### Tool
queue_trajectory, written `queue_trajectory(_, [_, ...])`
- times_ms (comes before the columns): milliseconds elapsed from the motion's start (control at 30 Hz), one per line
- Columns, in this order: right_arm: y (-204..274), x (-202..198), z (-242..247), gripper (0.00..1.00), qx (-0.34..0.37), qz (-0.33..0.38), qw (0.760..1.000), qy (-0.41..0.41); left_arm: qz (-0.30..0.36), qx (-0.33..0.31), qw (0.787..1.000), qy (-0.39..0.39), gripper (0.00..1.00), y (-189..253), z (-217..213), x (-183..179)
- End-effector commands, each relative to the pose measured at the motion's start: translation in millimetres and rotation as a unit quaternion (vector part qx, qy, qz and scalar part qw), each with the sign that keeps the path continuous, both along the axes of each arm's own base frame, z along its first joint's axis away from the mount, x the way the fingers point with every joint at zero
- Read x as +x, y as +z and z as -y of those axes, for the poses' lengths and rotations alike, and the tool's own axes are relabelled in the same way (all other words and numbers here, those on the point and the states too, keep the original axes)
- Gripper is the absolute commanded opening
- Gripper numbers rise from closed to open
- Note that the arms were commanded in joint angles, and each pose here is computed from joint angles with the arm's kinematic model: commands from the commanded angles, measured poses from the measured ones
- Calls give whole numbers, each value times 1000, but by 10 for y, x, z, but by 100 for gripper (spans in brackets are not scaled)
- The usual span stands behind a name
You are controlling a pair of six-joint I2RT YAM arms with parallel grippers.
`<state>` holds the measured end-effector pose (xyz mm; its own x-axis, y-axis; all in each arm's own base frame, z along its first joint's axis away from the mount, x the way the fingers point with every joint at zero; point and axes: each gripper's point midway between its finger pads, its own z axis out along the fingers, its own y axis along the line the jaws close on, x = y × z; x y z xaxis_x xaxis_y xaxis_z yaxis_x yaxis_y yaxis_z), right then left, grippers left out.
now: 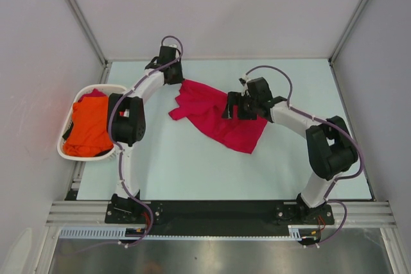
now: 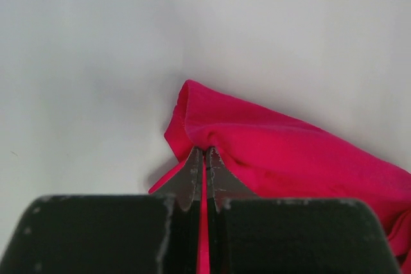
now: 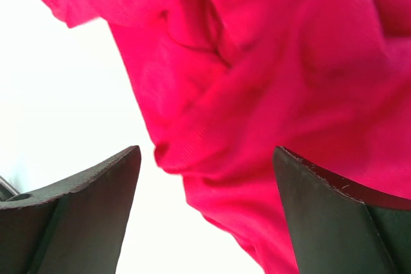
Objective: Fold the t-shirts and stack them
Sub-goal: Flatten out the tshirt
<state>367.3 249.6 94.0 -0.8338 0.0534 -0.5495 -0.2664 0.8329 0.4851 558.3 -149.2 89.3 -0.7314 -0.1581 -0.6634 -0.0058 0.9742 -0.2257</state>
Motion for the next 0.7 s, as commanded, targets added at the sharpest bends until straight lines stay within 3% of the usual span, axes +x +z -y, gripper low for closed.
queue_trajectory(0, [-7, 115, -263, 89, 7, 8, 1000, 15, 42, -20, 999, 0, 0, 366, 7, 57])
queue_trajectory(267, [-223, 145, -397, 87, -69, -18, 997, 20, 41, -24, 999, -2, 0, 347, -4, 2])
queue_trajectory(433, [-95, 193, -373, 86, -112, 14, 994, 10, 46, -25, 999, 0, 0, 371, -37, 7])
queue_trajectory(533, [-116, 199, -352, 71, -126, 18, 992, 9, 45, -24, 999, 2, 0, 370, -55, -9])
queue_trajectory(600, [-149, 180, -334, 47, -134, 12, 991, 14, 46, -22, 999, 4, 0, 383, -75, -18])
queue_trajectory(633, [-145, 176, -330, 29, -136, 11, 991, 16, 45, -20, 999, 6, 0, 383, -87, -32])
queue_trajectory(667, [-131, 183, -327, 22, -137, 13, 990, 16, 44, -18, 999, 7, 0, 376, -103, -37])
